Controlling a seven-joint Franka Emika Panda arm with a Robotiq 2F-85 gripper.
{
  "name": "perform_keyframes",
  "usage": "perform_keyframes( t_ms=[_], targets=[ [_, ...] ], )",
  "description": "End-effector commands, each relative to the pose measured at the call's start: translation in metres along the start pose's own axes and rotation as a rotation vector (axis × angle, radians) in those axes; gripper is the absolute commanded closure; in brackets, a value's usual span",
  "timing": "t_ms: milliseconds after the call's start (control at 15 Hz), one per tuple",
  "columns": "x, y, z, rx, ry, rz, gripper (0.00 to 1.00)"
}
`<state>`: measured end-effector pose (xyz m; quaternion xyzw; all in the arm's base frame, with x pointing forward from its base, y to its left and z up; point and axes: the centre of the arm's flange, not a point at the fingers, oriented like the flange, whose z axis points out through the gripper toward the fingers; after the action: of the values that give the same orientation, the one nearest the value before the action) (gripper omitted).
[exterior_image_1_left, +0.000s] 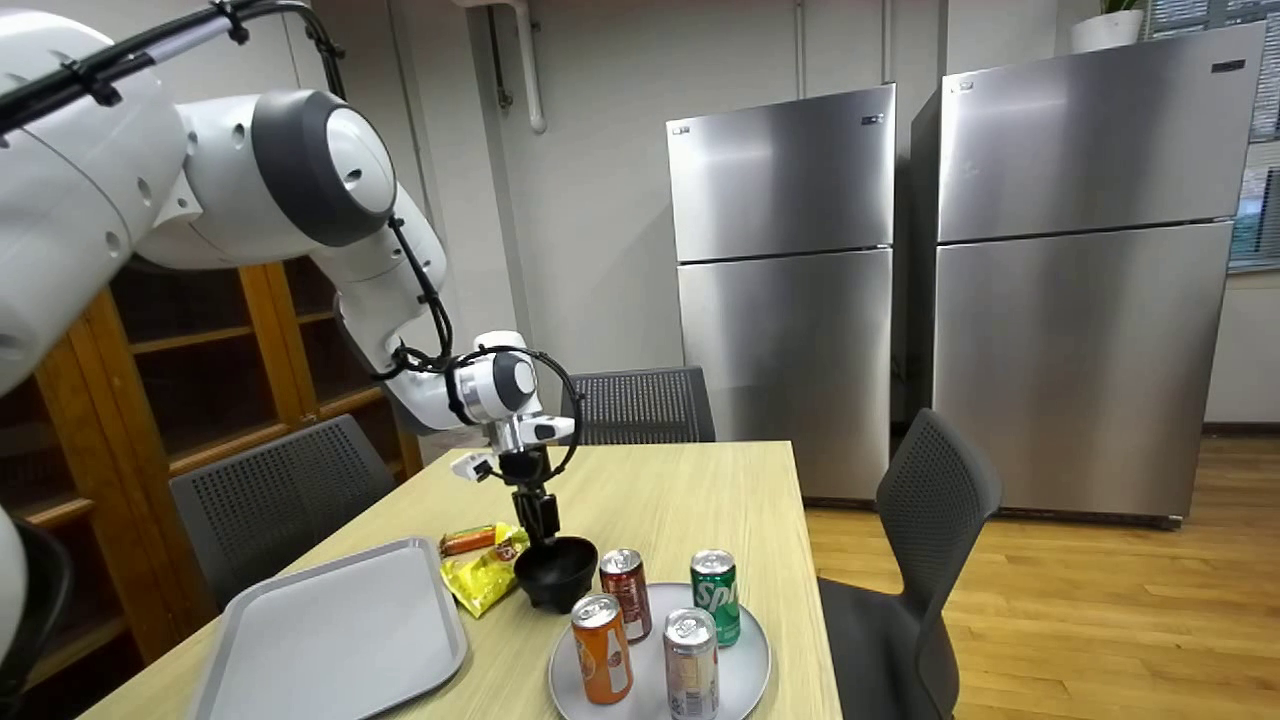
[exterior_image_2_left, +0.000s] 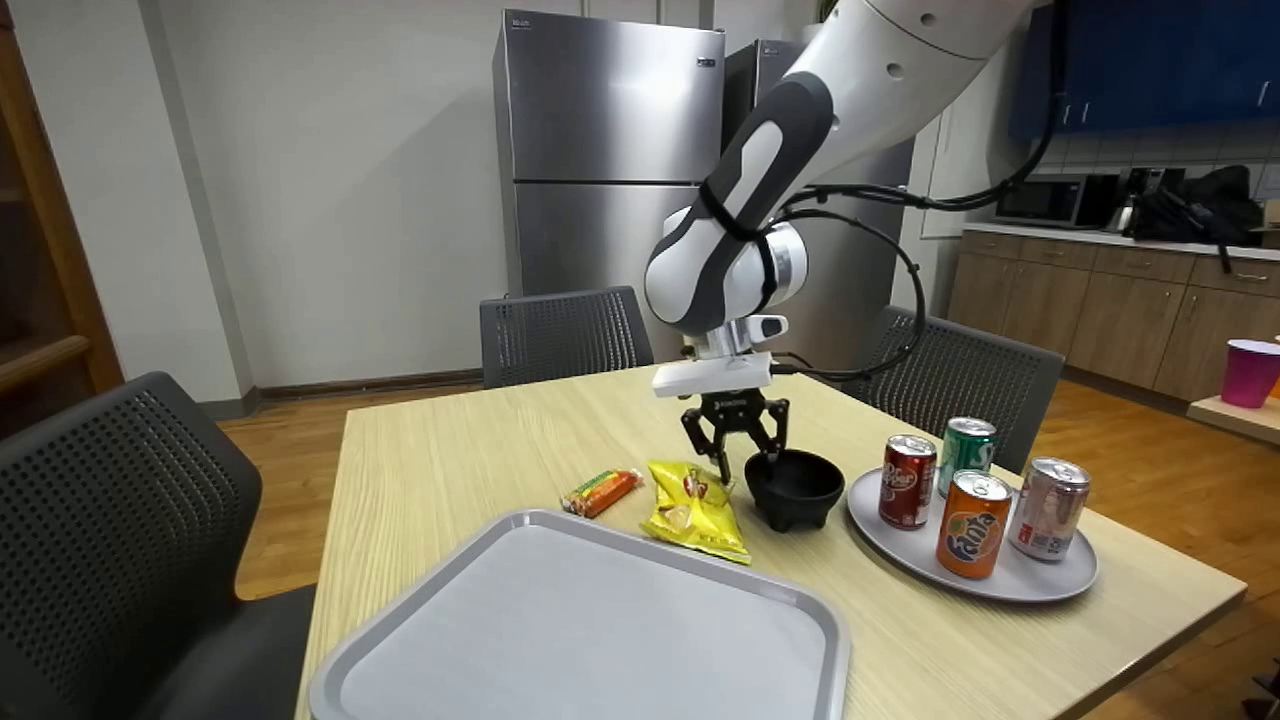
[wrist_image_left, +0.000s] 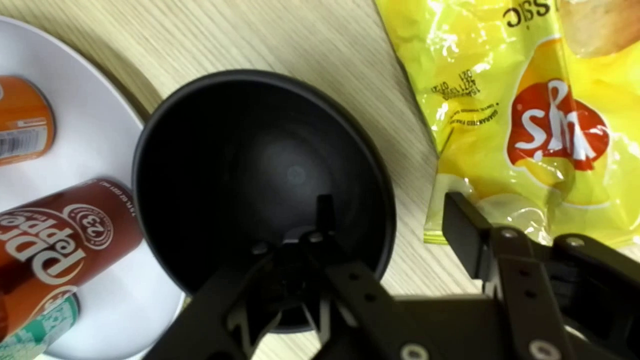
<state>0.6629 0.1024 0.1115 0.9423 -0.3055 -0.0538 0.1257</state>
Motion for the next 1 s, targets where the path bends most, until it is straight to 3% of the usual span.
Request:
perform_keyframes(
  t_ms=[0,133,800,867,933],
  targets=[
    [-0.015,0.011,-0.022,0.014,-0.013,-0.039,0.09],
    [-0.021,0.018,-0.034,0.024,-0.007,-0.057,0.00],
    [-0.047,0.090,-0.080,0.008,-0.013,-0.230,0.00],
    [-0.032,0.058,-0.069,0.022,-0.006,-0.189,0.00],
    [-0.035,0.066,-0.070,0.019,-0.010,-0.196,0.00]
  ],
)
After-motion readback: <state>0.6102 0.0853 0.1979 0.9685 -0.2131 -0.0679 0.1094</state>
